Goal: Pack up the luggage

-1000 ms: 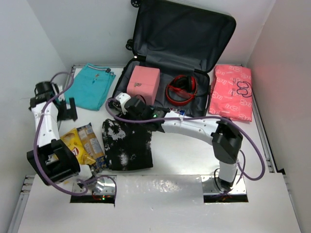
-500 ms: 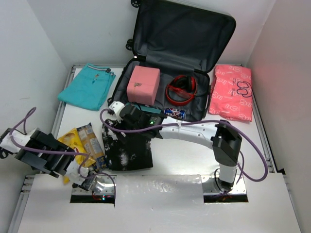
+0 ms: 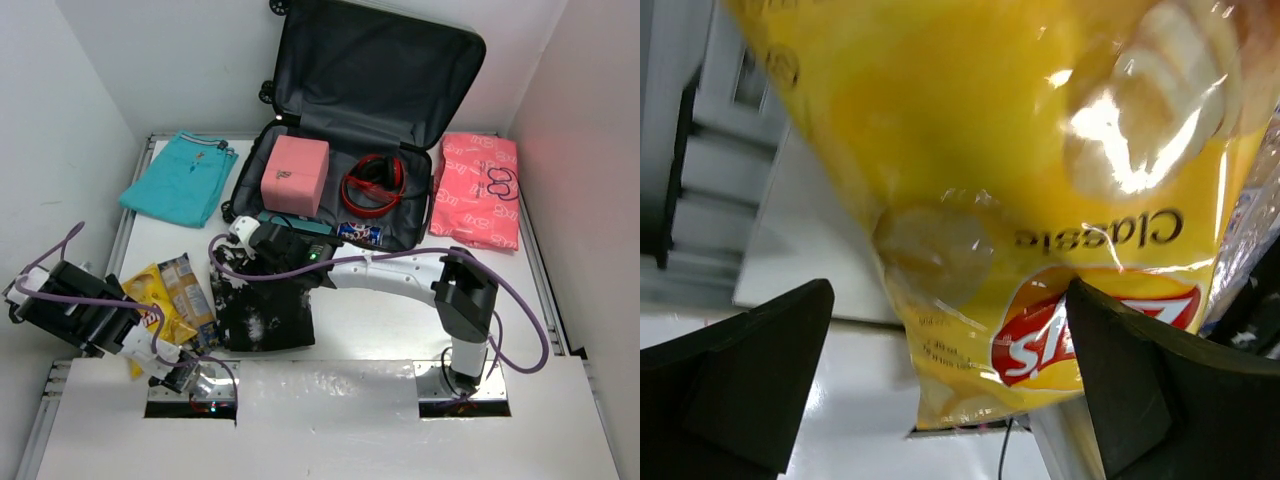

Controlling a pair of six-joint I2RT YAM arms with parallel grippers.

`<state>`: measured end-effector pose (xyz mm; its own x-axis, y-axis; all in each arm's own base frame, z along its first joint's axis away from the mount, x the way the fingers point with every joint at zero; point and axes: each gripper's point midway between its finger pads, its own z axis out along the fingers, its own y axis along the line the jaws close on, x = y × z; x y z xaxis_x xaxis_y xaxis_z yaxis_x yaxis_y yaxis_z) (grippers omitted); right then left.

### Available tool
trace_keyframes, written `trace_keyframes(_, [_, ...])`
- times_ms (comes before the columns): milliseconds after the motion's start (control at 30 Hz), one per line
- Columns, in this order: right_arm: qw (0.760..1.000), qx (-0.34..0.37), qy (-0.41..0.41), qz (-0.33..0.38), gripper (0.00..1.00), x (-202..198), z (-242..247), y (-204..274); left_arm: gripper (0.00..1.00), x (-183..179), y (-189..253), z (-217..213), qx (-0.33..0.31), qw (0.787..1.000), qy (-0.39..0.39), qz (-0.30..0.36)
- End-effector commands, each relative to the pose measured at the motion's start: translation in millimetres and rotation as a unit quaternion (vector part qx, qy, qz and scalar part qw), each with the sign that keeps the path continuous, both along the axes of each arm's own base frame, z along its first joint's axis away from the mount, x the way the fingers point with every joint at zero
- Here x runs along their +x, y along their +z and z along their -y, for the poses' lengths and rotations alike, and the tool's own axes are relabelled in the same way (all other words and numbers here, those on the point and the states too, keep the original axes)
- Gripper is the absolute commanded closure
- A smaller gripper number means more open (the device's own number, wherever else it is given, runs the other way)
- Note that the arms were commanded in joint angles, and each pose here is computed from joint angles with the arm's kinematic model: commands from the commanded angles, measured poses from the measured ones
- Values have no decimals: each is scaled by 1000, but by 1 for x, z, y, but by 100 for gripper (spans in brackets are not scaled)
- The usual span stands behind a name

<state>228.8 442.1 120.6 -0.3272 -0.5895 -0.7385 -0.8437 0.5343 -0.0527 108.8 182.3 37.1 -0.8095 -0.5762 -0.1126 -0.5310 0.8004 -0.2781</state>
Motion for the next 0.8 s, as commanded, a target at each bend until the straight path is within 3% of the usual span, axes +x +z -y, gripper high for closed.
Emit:
trace_keyframes(0, [999, 14, -1, 37, 27, 5, 3, 29, 1, 18, -9, -10, 33, 999, -23, 11])
trace_keyframes(133, [999, 8, 0, 41, 27, 5, 5, 31, 27, 20, -15, -10, 24, 999, -23, 5])
trace_keyframes(300, [999, -5, -8, 52, 26, 9, 11, 29, 36, 19, -28, -4, -11, 999, -30, -4])
trace_keyframes(367, [998, -12, -10, 58, 26, 11, 14, 30, 45, 18, -32, -4, -23, 999, -31, -9])
trace_keyframes(400, [998, -15, -10, 60, 26, 11, 16, 30, 53, 16, -33, -4, -29, 999, -28, -10])
trace_keyframes(433, [998, -16, -10, 65, 26, 12, 17, 33, 82, 17, -32, -5, -31, 999, -26, -9])
trace_keyframes(467, [997, -17, -11, 69, 26, 13, 19, 33, 98, 18, -30, -8, -26, 999, -22, -7])
trace_keyframes(767, [995, -34, -8, 95, 26, 19, 25, 35, 100, 39, 40, -23, 26, 997, -44, 64])
